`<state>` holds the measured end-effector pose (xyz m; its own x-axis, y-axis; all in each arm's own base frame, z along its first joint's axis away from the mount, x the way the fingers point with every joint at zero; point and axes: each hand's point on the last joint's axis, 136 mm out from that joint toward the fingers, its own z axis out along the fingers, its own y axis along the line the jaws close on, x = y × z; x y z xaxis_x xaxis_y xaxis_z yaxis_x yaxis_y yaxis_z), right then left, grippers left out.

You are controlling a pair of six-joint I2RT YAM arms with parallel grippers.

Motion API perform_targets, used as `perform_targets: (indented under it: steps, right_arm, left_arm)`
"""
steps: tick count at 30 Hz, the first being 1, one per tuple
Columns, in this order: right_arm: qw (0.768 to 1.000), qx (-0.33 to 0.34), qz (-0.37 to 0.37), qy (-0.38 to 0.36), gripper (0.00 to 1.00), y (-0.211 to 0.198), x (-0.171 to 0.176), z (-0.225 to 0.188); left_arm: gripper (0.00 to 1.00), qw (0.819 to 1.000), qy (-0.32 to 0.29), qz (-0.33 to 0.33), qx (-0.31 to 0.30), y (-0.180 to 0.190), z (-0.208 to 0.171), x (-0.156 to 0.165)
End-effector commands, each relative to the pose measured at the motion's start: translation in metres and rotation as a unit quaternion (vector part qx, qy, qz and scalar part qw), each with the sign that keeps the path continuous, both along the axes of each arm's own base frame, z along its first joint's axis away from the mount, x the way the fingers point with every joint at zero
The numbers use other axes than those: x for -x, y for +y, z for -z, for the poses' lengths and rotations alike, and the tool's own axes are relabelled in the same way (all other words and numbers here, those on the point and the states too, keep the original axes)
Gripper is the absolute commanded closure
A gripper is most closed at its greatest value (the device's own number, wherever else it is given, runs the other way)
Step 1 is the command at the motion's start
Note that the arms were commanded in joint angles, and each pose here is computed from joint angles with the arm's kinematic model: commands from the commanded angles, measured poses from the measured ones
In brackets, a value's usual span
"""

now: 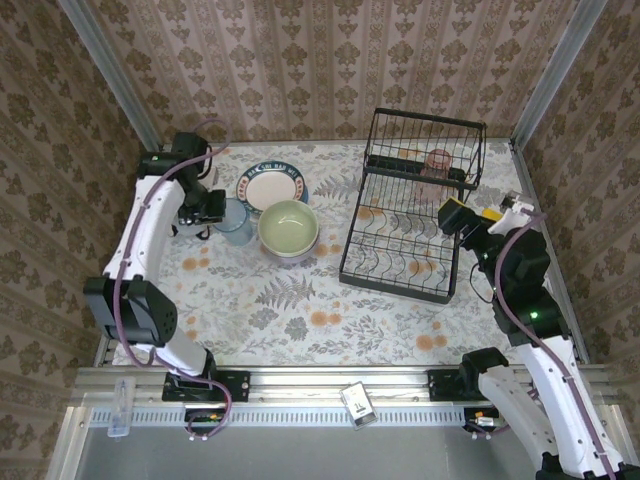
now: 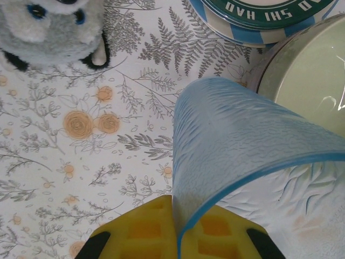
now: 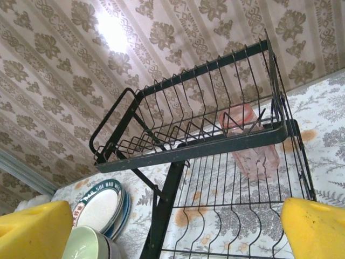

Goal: Unload the mixed dishes from the dish rack

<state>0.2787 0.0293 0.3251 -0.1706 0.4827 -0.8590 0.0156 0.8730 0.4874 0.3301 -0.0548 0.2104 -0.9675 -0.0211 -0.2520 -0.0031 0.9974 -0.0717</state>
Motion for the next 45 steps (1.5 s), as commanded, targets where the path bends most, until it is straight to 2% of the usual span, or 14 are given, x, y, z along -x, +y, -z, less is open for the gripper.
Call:
perform_targets:
  steps: [1,7,14,37,40,45]
  right_arm:
    - [1.000,0.003,-0.019,0.021,0.00,0.007,-0.003,0.004]
    - [0.999,0.019,-0.008,0.026,0.00,0.001,0.000,0.015]
    - [0.999,0.015,-0.036,0.032,0.00,0.011,0.003,0.027]
    - [0.996,-0.003,-0.079,0.040,0.00,0.027,-0.001,0.034]
    - [0.996,-0.004,-0.079,0.042,0.00,0.027,-0.001,0.036]
    - [0.996,-0.003,-0.080,0.044,0.00,0.027,0.000,0.036]
  left_arm:
    - [1.00,1.000,-0.003,0.012,0.007,-0.003,0.003,-0.014]
    - [1.00,1.000,0.019,0.010,0.001,0.001,0.024,-0.025]
    - [1.00,0.999,0.032,0.007,0.005,0.002,0.039,-0.034]
    - [0.99,0.998,0.058,0.010,0.009,-0.001,0.062,-0.057]
    - [0.96,0.998,0.061,0.011,0.008,-0.002,0.065,-0.058]
    - [0.83,0.998,0.065,0.013,0.006,-0.001,0.068,-0.059]
